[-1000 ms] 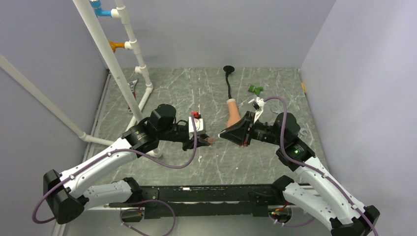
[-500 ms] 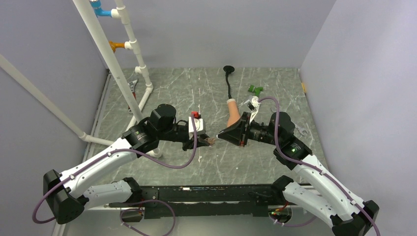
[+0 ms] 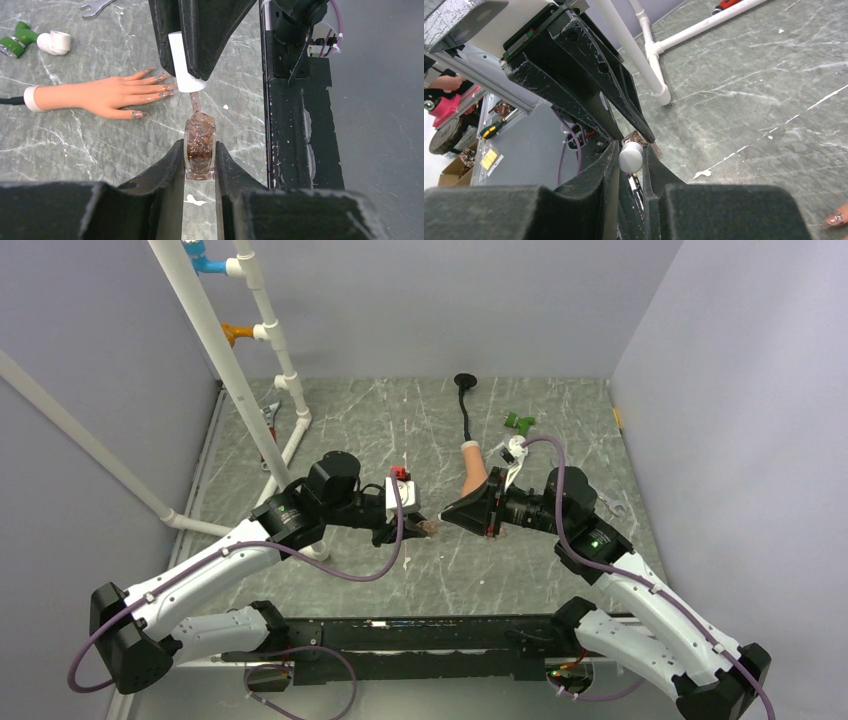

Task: Paint the nails
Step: Close the nail polish bottle.

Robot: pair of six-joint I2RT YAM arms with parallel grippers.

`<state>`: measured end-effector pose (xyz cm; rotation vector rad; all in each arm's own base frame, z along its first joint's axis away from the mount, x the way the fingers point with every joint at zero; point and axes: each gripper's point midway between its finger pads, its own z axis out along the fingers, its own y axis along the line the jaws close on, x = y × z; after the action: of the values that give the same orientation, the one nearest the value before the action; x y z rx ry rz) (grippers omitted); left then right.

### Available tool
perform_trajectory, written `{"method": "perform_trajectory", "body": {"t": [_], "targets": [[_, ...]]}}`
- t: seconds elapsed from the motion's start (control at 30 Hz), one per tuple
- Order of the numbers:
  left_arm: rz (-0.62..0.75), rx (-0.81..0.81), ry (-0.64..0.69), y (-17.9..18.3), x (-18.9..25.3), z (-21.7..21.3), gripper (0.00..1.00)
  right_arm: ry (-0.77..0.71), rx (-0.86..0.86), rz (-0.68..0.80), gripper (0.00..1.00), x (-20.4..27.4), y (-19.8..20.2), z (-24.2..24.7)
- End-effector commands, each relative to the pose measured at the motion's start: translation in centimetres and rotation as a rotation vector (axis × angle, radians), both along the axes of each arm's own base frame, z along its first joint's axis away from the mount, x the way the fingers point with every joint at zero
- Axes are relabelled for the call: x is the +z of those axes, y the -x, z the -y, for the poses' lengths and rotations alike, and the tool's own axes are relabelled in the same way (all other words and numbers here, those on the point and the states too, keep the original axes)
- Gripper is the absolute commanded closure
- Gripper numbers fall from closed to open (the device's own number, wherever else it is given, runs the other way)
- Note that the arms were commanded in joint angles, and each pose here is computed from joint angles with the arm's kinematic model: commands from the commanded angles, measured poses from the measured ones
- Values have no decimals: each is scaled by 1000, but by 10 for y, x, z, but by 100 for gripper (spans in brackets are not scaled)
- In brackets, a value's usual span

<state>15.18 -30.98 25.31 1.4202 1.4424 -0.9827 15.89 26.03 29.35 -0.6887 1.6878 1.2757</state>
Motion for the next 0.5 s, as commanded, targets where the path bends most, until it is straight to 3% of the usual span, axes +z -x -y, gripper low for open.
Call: {"method": "perform_trajectory", "body": {"t": [0.0, 0.47], "targets": [[37, -12, 61, -3, 25, 6, 100, -32, 2, 67, 100, 22, -1, -3], [45, -7, 66, -3, 27, 5, 100, 1, -20, 55, 100, 12, -3, -5]]}}
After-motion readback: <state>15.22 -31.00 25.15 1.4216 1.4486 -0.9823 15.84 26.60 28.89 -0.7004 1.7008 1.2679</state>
